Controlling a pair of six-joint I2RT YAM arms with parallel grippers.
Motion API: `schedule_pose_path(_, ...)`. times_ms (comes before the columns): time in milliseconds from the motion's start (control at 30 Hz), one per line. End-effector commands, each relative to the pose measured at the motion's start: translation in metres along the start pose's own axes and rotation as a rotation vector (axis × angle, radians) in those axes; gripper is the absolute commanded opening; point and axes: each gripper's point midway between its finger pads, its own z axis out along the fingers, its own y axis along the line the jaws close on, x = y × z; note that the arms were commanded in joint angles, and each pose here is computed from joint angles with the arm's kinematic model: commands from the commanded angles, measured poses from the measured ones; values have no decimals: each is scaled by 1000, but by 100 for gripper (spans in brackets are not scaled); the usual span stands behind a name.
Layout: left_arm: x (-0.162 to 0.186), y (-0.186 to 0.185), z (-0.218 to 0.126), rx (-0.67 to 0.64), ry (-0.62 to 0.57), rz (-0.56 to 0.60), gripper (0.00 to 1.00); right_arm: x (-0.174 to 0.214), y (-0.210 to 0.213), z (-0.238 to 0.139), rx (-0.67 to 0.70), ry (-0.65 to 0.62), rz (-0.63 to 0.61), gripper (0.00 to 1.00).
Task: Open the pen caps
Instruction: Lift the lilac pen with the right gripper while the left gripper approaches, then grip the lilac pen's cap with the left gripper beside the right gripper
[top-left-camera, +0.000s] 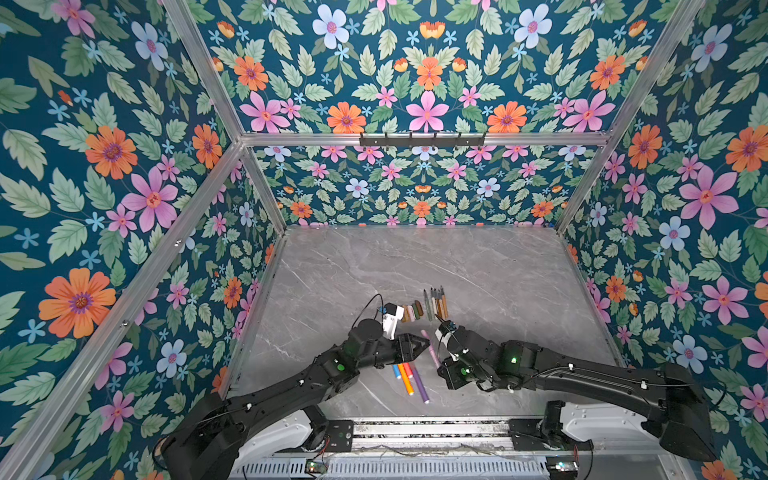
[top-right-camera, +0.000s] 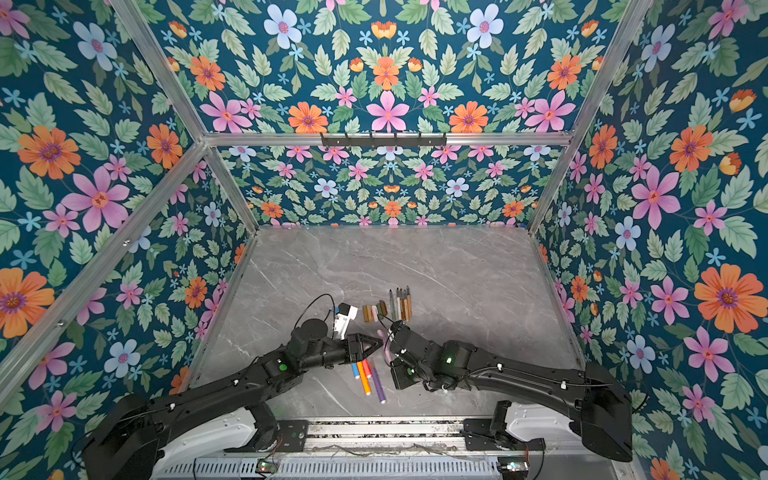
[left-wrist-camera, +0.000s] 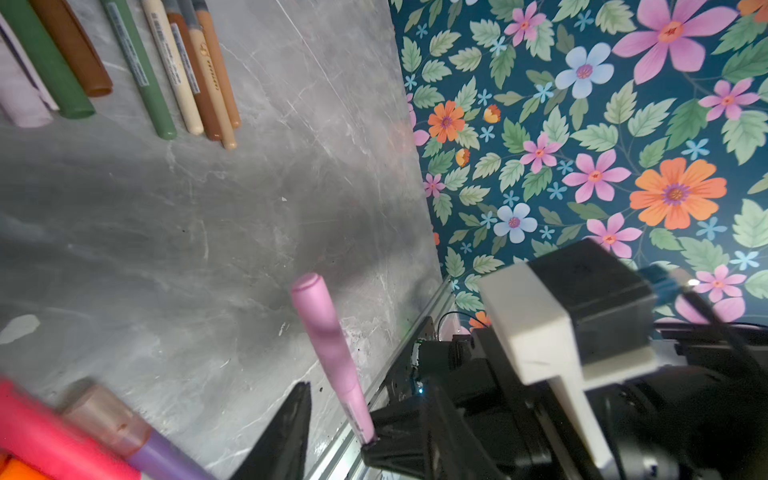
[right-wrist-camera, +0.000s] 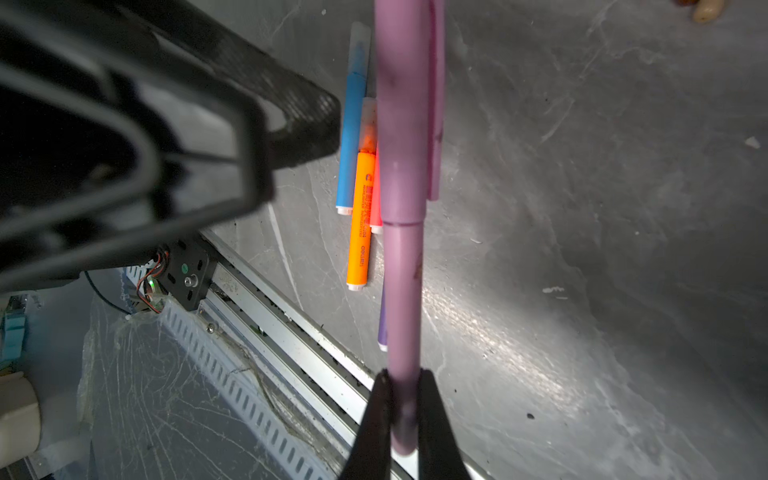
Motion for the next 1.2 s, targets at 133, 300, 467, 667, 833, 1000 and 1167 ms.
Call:
schedule_pose_path(133, -8, -13, 15, 19, -40, 30, 45, -1, 3, -7, -16, -15, -2, 0)
schedule_pose_path(300, -8, -12, 20, 5, -34, 38, 44, 2, 2, -10, -24, -17, 1, 0)
schedule_pose_path(467, -13, -8, 22, -23, -52, 54, 39, 7, 1, -10, -28, -8, 1, 0)
schedule_pose_path(667, -14, -11, 25, -18, -42, 61, 11, 9, 2, -8, -34, -6, 6, 0)
schedule_pose_path(833, -14, -15, 24, -3, -39, 64, 2, 4, 6, -13, -61, -43, 25, 19)
schedule_pose_path(1000, -15, -20, 19, 13, -48, 71, 0, -3, 9, -18, -117, -82, 71, 28)
schedule_pose_path(1167, -16, -26, 14, 34, -57, 68, 0, -4, 8, -17, -165, -90, 111, 32)
